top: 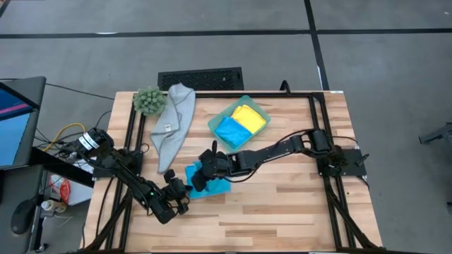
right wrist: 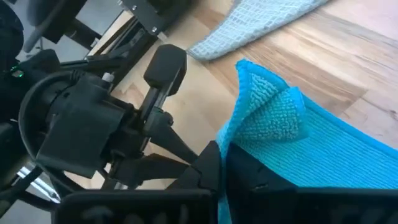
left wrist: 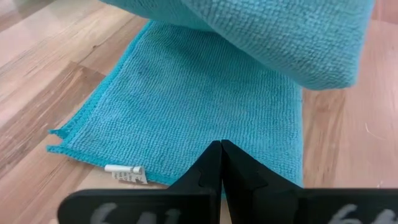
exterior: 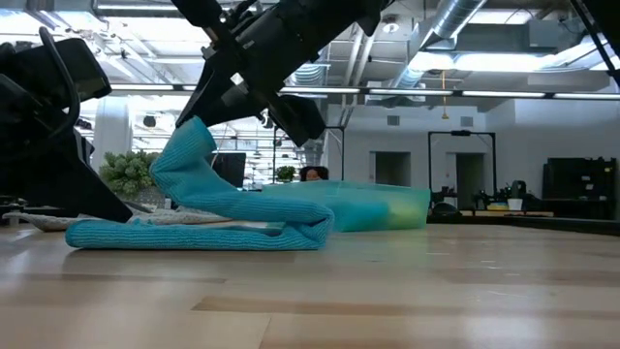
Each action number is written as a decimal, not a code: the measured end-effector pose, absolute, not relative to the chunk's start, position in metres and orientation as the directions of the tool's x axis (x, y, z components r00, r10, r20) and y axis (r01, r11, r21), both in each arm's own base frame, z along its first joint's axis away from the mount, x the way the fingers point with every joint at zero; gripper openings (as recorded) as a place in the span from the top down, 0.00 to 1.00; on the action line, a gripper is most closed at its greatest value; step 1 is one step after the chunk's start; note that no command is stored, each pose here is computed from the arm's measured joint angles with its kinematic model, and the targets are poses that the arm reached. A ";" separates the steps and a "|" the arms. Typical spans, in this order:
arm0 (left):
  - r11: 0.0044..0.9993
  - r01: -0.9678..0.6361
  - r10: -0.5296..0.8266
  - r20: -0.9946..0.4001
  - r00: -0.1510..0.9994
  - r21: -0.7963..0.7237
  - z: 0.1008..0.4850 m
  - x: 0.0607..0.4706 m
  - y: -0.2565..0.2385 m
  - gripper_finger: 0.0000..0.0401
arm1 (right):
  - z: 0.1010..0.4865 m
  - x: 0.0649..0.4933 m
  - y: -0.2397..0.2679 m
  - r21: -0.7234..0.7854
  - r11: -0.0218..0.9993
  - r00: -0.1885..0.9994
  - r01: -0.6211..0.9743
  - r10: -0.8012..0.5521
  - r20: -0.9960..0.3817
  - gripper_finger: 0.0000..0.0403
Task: Fold microfiber towels
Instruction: Fold the blue microfiber towel
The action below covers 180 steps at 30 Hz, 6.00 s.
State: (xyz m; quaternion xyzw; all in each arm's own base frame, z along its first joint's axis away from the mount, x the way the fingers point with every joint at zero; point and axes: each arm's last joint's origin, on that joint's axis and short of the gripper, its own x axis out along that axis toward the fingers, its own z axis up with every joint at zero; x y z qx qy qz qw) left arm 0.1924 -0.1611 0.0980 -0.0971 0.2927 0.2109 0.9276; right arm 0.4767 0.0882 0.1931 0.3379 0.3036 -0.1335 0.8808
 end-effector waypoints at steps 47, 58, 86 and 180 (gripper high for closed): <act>0.917 -0.388 0.218 -0.692 0.688 -0.097 0.104 0.197 -0.171 1.00 | 0.166 0.470 0.138 0.031 0.959 0.778 0.281 -0.209 -0.593 0.43; 0.927 -0.369 0.274 -0.781 0.561 0.060 0.155 0.211 -0.196 1.00 | 0.128 0.474 0.143 0.007 0.971 0.741 0.240 -0.178 -0.648 0.51; 0.884 -0.461 0.387 -0.678 0.624 0.081 0.108 0.224 -0.219 1.00 | 0.141 0.446 0.157 0.032 0.952 0.597 0.303 -0.164 -0.785 0.56; 0.936 -0.349 0.256 -0.599 0.759 -0.043 0.102 0.243 -0.188 1.00 | 0.205 0.441 0.105 0.265 0.842 0.506 0.469 -0.011 -0.862 0.94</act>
